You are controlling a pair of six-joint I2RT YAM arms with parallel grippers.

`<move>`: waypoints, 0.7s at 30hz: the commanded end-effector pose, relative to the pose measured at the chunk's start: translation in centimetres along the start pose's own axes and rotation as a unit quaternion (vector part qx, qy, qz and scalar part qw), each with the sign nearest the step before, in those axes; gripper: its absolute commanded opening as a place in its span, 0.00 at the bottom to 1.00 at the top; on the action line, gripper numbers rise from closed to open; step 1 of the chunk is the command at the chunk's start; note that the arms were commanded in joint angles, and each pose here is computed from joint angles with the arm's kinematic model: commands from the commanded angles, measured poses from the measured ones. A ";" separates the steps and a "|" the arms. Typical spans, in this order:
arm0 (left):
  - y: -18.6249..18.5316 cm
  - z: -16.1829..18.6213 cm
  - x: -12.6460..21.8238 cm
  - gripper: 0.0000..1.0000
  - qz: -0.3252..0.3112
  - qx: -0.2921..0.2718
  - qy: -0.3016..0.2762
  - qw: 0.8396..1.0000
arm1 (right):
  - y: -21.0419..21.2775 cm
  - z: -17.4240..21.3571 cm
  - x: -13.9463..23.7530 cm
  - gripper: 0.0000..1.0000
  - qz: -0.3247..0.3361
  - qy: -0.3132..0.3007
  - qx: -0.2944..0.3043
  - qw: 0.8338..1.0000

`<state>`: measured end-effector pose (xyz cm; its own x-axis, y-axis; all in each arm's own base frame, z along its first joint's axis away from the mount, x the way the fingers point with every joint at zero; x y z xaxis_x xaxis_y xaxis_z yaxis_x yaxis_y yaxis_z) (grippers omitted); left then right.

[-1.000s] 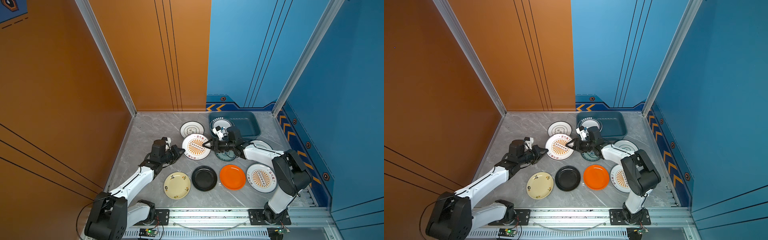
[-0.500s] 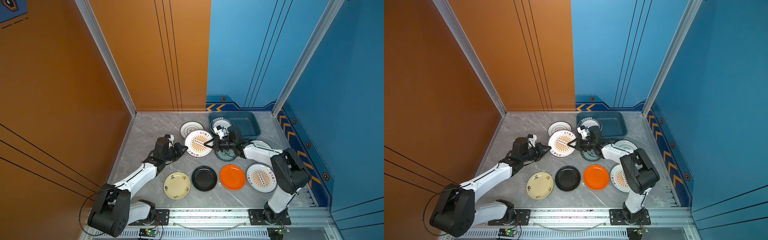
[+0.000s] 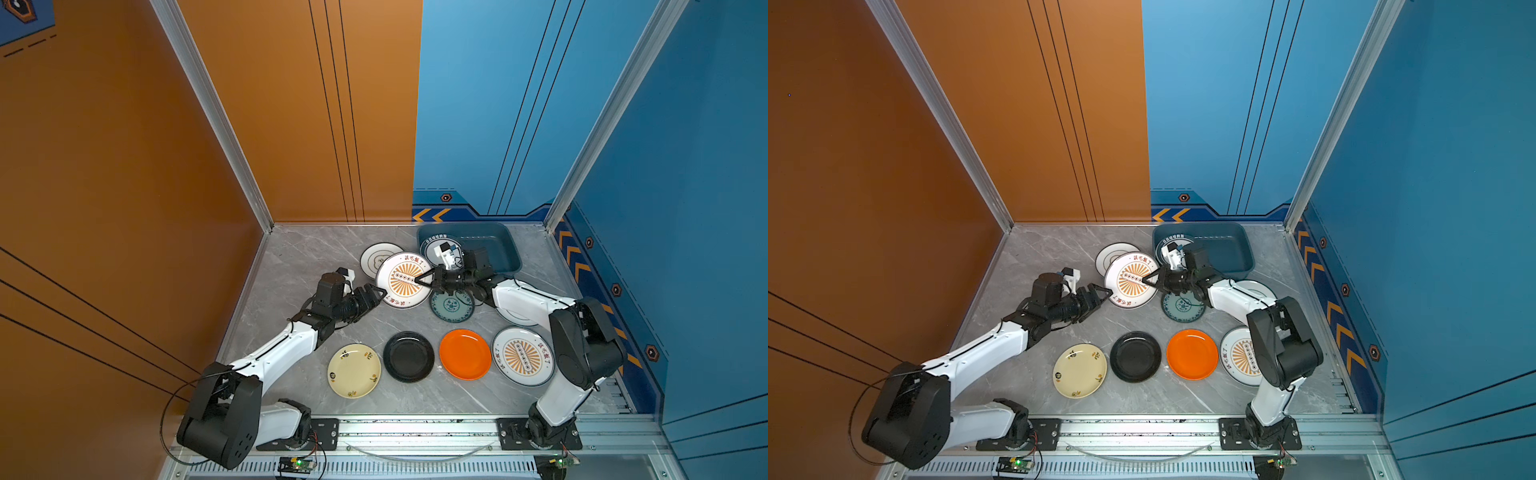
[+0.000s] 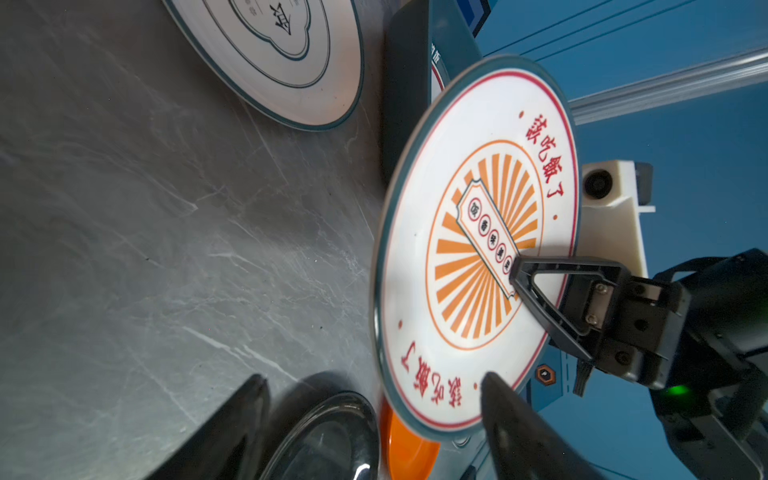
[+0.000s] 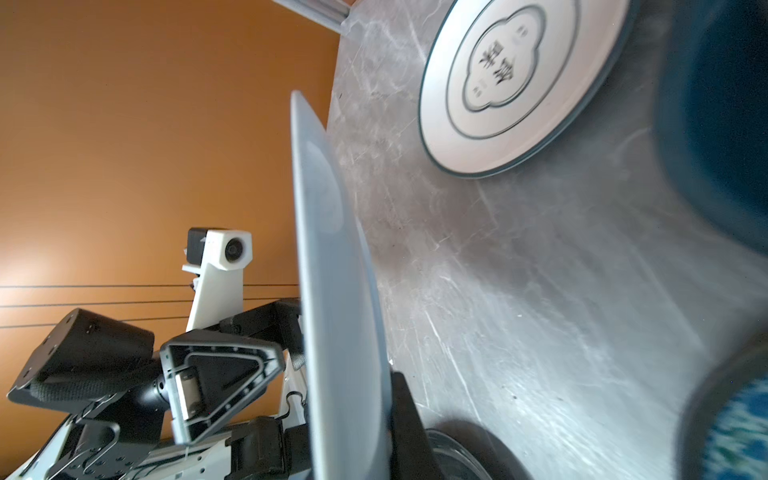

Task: Place the plates into the plastic bin on the countertop
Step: 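Tilt the sunburst plate up with the left gripper while the right gripper grasps its rim, then carry the sunburst plate to the teal bin with the right gripper while the left withdraws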

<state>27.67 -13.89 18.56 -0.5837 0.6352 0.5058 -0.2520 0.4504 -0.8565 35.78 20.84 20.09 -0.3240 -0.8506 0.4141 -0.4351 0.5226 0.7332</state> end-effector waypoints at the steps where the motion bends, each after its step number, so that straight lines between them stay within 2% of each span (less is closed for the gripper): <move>1: -0.6 -0.2 0.8 0.98 0.001 -0.026 -0.020 0.999 | 0.7 -3.2 3.6 0.00 0.041 -0.047 0.026 0.998; 4: 0.0 -0.5 1.1 0.98 -0.006 -0.023 -0.033 0.999 | -0.6 -4.7 5.9 0.00 0.091 -0.063 0.019 0.994; 10: 1.0 -1.5 0.7 0.98 -0.034 -0.005 -0.022 0.999 | -4.0 -7.4 9.5 0.00 0.191 -0.084 -0.009 0.978; 21: 2.2 -2.3 0.5 0.98 -0.054 0.007 -0.027 0.998 | -11.1 -9.7 10.0 0.00 0.251 -0.081 -0.075 0.962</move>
<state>28.33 -11.39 16.87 -0.5936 0.5562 0.5816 -0.3303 0.4906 -0.8063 44.83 6.41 21.51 -0.5974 -0.4903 0.6346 -0.0874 0.8264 0.5562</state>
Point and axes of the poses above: each gripper's point midway between its finger pads, its own x axis back along the fingers, its own y axis along the line the jaws close on, z = x × y, the point moved 8 cm from there along x, back along the fingers, and after that the axes turned 15 degrees about x, right-handed, at the moved point
